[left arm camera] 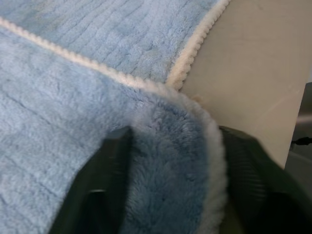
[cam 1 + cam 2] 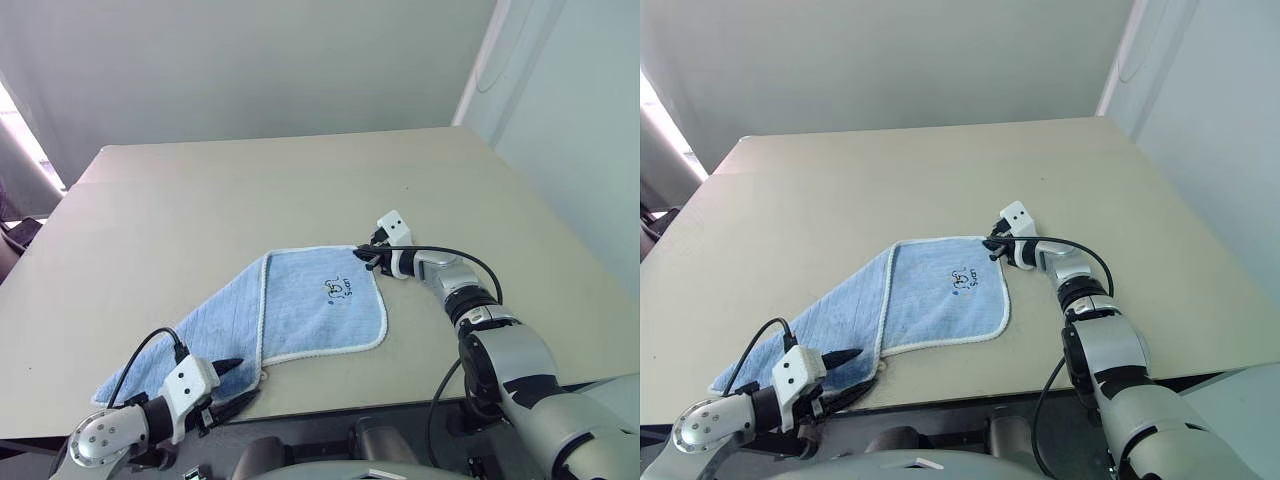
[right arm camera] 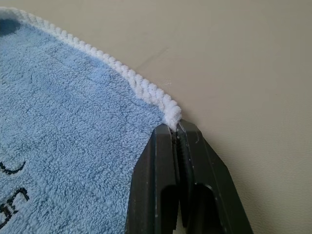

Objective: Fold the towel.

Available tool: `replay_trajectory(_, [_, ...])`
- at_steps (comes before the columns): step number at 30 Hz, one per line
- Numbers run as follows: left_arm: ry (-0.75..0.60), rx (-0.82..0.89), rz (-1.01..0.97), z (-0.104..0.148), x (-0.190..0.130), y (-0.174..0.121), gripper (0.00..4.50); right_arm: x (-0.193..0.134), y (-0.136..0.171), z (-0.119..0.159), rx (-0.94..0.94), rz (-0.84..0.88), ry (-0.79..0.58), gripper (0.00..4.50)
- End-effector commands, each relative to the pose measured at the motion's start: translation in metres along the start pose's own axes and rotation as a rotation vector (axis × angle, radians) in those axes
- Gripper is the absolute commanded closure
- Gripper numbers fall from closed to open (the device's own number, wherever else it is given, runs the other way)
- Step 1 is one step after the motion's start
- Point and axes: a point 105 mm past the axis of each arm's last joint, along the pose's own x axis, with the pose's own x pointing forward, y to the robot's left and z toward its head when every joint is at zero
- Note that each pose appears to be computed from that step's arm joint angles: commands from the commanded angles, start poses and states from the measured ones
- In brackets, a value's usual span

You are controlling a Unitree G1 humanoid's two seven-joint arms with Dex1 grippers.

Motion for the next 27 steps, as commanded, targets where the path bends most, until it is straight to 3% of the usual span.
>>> replay_trajectory(1, [0.013,-0.01,0.025,-0.003,-0.009,0.008,3.01,0.0,-0.001,0.009,-0.011,-0.001,-0.033,4.5])
replay_trajectory(5, [-0.013,-0.026,0.048,0.011,-0.017,0.015,4.41,0.0,0.001,0.009,-0.009,0.008,-0.036,4.5])
replay_trajectory(13, [-0.091,-0.083,0.143,0.047,-0.05,0.044,4.47,-0.001,0.008,0.012,-0.003,0.075,-0.057,4.5])
replay_trajectory(18, [-0.186,-0.133,0.302,0.072,-0.077,0.086,4.47,-0.005,0.009,0.027,0.033,0.106,-0.127,4.5])
replay_trajectory(27, [-0.183,-0.16,0.589,0.063,-0.085,0.173,4.47,-0.024,-0.007,0.085,0.039,0.064,-0.354,4.5])
